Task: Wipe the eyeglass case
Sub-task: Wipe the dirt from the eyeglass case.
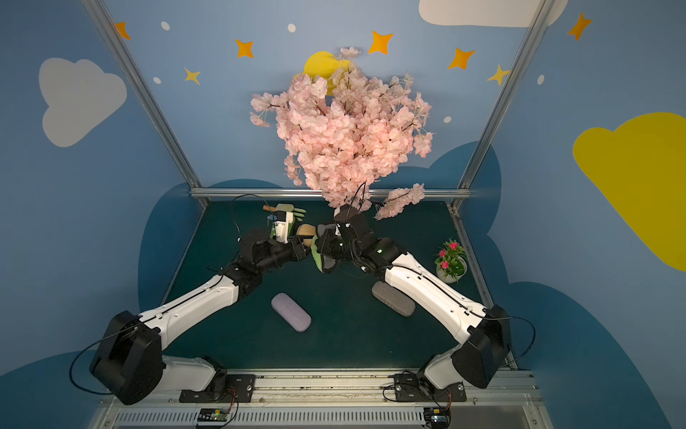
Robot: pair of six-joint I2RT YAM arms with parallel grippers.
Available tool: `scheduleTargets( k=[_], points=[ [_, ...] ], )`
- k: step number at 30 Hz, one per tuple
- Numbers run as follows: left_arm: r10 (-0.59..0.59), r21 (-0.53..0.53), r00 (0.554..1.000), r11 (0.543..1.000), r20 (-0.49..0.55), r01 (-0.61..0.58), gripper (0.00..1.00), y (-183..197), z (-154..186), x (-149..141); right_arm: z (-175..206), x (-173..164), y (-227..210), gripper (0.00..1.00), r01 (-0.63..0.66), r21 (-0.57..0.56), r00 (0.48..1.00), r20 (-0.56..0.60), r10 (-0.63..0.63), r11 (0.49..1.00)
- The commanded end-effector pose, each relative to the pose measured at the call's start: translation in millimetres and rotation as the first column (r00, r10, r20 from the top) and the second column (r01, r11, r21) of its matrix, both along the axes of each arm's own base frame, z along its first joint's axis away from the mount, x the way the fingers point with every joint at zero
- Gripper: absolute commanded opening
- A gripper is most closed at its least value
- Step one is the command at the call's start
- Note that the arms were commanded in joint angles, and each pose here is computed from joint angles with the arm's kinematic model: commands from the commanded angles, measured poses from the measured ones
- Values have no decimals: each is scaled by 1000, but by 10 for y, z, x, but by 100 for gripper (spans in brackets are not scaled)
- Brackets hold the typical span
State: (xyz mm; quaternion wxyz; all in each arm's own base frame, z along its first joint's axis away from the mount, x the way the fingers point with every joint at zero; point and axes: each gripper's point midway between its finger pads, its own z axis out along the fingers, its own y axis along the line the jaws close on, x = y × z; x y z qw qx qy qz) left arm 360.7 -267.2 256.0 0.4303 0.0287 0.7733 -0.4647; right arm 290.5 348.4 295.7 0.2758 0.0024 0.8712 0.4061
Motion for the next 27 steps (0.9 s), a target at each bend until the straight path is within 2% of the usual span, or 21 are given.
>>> scheduleTargets(
  k=[1,4,10,12,16,23,27],
  points=[
    [-48,-137,999,989,-12,46,3,-225,287,-72,56,-31,116,0,-44,-3,998,35,44,999],
    [-56,-192,997,980,-58,43,3,-246,333,-109,-119,57,-40,0,0,-38,1000,24,1,999],
    [-52,-343,982,939,-183,-14,3,-110,402,-106,-736,192,-594,0,121,-195,990,-48,-133,973],
    [-62,-377,976,926,-211,-23,3,-83,422,-101,-793,208,-711,0,149,-219,985,-48,-163,964],
    [-124,-420,956,907,-267,1,3,-209,400,-143,-505,253,-653,0,152,-218,988,54,-143,964],
    [-190,-519,897,853,-399,-51,3,-420,241,-98,80,65,95,0,17,-139,985,174,8,990],
    [-248,-606,884,794,-397,-50,3,-508,337,-108,56,41,210,0,7,-146,981,194,21,989]
  ],
)
